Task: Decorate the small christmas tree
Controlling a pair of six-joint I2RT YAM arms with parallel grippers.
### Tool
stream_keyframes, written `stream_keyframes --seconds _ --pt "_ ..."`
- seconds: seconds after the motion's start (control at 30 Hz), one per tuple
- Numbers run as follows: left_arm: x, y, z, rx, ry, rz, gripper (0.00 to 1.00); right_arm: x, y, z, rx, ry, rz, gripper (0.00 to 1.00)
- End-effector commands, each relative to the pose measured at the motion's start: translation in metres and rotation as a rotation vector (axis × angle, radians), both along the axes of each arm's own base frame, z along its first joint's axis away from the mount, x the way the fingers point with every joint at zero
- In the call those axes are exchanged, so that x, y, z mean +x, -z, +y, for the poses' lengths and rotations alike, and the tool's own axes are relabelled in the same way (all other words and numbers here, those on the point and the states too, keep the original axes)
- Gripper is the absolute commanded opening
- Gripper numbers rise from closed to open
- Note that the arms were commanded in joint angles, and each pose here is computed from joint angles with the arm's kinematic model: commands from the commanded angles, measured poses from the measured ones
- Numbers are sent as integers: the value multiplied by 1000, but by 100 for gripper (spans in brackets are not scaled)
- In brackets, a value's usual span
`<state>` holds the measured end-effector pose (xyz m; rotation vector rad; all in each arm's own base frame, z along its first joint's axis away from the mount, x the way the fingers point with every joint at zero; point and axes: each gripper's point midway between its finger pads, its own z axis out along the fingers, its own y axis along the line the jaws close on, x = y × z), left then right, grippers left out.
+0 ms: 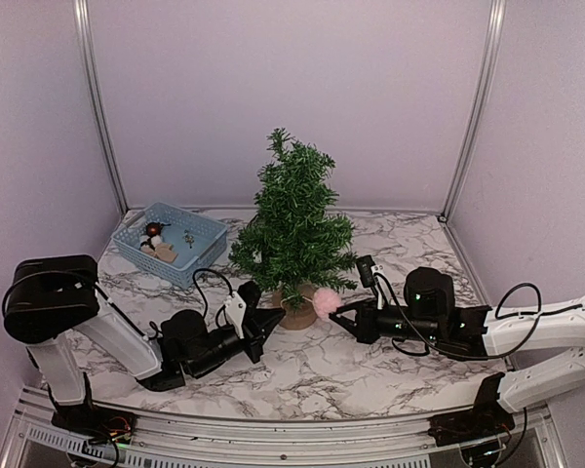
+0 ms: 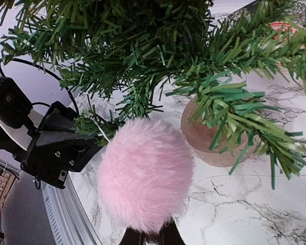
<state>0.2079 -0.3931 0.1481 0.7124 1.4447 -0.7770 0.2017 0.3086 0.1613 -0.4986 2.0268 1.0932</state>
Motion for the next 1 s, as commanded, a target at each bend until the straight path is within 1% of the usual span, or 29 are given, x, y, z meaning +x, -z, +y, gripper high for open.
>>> stream_keyframes --seconds 0.0,0.17,0.37,0.47,0.63,0.9,0.97 --pt "6 -12 14 4 -59 59 0 5 -16 6 24 -11 -33 0" --pt "9 3 25 131 -115 156 0 6 -18 8 28 -15 -38 0" --pt "15 19 38 224 -202 245 0 10 -17 6 19 9 -46 0" --pt "10 26 37 275 -196 261 0 11 -15 5 11 20 -42 0" --pt "-5 25 20 363 -126 251 0 11 -14 5 7 20 -40 0" --pt "-16 6 -22 405 -69 296 0 11 -16 10 20 1 -43 0" --pt "-18 4 -33 433 -55 315 0 11 -16 10 20 -1 -45 0"
